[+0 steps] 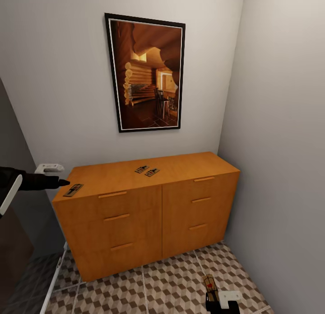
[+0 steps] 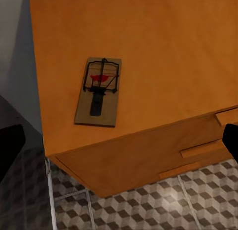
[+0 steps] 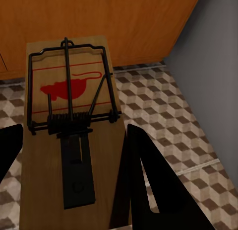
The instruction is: Take the four mousetraps from the cabinet in the bathroom and place them on the bathroom floor. Make sure all four end up on the same floor surface, and ensure that at least two of them are either under or directly next to the same bathroom sink.
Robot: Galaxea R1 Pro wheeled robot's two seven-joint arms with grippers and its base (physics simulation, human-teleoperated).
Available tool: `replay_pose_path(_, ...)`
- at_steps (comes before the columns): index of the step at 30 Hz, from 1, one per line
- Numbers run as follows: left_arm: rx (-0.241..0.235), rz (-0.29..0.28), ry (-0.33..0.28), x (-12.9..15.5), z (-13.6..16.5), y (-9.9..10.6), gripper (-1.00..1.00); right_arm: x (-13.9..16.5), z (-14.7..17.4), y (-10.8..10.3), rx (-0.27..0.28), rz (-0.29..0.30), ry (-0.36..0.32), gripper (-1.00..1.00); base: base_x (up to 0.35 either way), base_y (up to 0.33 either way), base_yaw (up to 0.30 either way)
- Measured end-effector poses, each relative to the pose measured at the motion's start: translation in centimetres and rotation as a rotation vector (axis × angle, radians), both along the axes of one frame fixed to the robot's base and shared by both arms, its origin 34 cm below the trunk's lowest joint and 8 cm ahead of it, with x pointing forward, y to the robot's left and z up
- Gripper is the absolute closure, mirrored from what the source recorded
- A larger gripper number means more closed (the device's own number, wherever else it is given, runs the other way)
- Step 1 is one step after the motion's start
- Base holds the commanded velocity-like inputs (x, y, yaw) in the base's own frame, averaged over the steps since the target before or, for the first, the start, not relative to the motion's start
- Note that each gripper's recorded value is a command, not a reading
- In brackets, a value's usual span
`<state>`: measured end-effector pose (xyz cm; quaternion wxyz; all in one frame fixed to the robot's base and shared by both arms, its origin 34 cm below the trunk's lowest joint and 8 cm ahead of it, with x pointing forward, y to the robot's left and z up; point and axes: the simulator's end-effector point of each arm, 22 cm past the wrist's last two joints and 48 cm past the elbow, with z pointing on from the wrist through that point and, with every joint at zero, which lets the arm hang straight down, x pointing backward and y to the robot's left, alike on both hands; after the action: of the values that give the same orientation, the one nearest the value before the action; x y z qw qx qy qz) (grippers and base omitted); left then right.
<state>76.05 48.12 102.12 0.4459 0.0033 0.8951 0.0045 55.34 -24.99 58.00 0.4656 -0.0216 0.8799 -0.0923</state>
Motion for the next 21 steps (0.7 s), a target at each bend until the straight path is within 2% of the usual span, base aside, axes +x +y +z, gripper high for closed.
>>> replay_pose_path(6,-0.002,0.001,0.004,-0.03,-0.18,0.03,-1.00,0.00,0.01,0.00,0.000,0.000,0.000,1.00,0.042,0.001,0.000)
replay_pose_path(16,-0.005,0.004,0.010,-0.08,-0.42,0.11,-1.00,-0.01,0.02,0.06,0.001,0.000,0.000,1.00,0.220,0.079,0.000)
replay_pose_path(21,-0.005,0.004,0.012,-0.06,-0.52,0.10,-1.00,0.00,0.01,0.07,0.001,0.000,0.000,1.00,0.079,0.010,0.000)
